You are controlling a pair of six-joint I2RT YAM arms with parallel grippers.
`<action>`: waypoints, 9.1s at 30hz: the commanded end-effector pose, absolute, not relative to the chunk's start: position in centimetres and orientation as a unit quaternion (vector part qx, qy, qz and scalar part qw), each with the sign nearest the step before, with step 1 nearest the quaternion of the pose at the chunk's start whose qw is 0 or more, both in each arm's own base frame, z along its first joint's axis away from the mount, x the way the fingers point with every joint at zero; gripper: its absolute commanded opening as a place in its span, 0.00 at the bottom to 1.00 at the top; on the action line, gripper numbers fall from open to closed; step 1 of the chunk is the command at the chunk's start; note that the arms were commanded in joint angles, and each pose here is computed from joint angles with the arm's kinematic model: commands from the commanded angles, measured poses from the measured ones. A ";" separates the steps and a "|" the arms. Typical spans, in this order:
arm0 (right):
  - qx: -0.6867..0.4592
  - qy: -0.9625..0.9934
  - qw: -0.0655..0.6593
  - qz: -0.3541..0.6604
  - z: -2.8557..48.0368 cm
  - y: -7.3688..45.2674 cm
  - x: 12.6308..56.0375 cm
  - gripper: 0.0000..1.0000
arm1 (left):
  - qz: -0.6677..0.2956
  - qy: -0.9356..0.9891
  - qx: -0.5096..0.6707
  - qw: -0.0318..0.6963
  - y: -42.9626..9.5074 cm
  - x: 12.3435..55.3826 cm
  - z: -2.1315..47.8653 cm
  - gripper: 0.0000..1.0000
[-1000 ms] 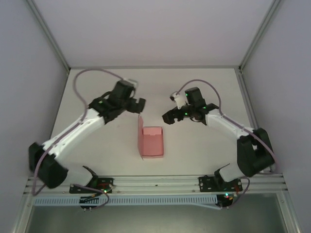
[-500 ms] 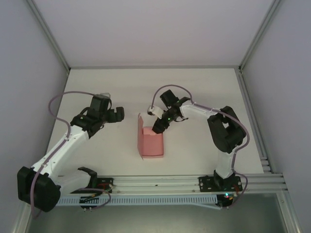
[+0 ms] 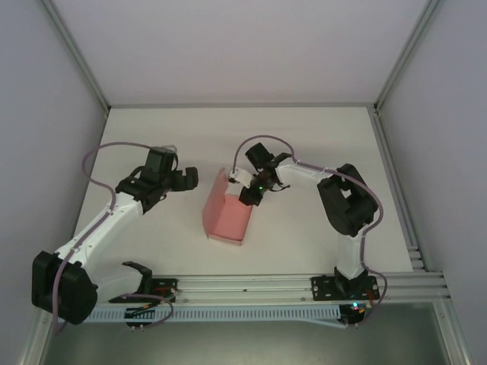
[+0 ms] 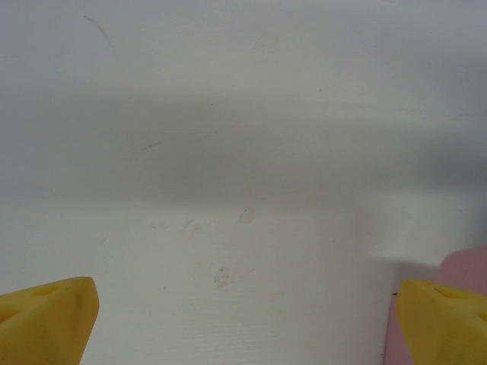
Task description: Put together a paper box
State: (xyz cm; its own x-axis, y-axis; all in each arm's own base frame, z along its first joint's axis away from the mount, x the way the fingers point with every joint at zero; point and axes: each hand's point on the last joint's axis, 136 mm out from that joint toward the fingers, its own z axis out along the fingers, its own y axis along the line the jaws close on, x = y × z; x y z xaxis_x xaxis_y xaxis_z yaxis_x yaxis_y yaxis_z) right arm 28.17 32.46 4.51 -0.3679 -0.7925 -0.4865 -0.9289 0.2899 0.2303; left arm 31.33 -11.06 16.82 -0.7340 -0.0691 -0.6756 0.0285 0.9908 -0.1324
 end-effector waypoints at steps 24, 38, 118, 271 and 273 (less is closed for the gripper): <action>-0.532 0.823 0.193 0.045 1.8 31.5 30.6 0.09 | -0.079 0.924 -0.019 0.375 -11.0 31.4 17.5 1.00; -0.198 0.865 0.460 0.038 18.0 25.6 37.0 0.00 | -0.104 0.876 -0.100 0.460 -8.5 32.1 24.6 1.00; -0.012 0.946 0.322 0.017 7.6 21.2 32.3 0.00 | -0.073 0.930 -0.052 0.357 -9.6 34.2 16.1 1.00; -0.350 0.793 0.426 0.258 21.8 38.5 23.5 0.00 | -0.290 0.720 0.407 0.481 -29.7 30.6 29.7 1.00; -0.322 0.770 0.464 0.299 25.0 37.0 23.8 0.00 | -0.276 0.741 0.395 0.469 -28.7 30.2 28.1 1.00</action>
State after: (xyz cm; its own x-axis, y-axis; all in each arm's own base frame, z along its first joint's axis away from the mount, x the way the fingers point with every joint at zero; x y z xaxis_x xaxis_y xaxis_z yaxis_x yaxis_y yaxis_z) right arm 27.84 33.68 25.21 -0.3516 -0.2579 -0.8999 -0.5973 0.8020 0.0035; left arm 32.08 -23.65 18.43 -0.5139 0.4753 -0.7142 0.7278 0.6822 -0.0696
